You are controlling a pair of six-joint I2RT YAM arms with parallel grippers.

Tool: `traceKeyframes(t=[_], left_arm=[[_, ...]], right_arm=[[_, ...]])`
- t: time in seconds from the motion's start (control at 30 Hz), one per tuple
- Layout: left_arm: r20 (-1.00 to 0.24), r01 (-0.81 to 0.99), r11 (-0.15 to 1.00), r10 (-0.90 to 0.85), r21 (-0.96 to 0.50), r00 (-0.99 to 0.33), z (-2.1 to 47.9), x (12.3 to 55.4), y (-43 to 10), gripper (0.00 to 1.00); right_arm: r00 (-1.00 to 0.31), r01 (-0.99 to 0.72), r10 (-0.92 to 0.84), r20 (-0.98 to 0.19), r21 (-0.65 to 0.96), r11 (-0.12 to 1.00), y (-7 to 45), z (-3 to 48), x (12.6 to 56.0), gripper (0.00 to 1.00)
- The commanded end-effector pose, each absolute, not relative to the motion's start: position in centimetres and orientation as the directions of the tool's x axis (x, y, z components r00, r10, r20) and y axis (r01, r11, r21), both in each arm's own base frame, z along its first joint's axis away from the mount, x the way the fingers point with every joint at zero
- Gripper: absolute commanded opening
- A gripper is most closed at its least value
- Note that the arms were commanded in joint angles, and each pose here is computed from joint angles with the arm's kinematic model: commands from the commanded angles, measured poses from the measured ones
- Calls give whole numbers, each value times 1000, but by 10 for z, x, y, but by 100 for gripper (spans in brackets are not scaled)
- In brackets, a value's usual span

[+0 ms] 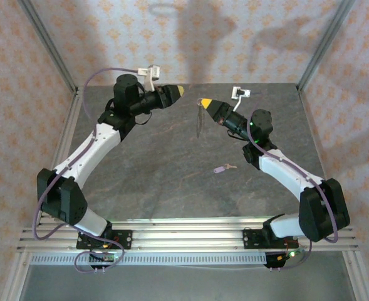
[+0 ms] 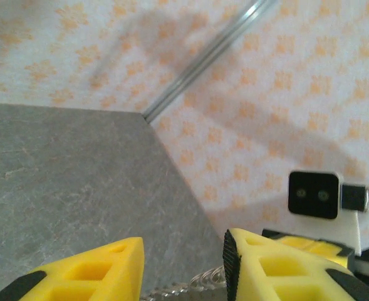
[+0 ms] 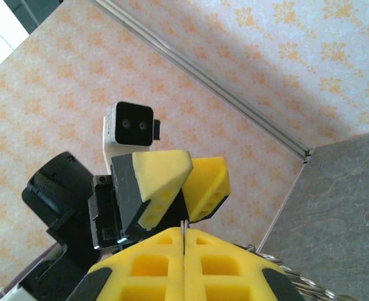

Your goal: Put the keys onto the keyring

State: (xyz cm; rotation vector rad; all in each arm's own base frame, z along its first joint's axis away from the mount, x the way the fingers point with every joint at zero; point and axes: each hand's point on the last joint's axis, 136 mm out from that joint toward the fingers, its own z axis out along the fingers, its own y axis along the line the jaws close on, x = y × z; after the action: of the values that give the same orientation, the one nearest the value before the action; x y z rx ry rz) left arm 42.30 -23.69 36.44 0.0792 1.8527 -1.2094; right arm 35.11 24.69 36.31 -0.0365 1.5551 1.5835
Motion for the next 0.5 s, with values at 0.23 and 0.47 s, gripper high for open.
traceKeyframes(t=[0.23, 0.47], left_arm=[[-564, 434, 364, -592, -824, -576, 391, 420, -235, 44], [-551, 445, 332, -582, -832, -597, 390, 417, -256, 42]], right_arm=[[-553, -629, 669, -496, 776, 56, 244, 397, 364, 0], [-566, -614, 681, -465, 789, 29, 254, 397, 369, 0]])
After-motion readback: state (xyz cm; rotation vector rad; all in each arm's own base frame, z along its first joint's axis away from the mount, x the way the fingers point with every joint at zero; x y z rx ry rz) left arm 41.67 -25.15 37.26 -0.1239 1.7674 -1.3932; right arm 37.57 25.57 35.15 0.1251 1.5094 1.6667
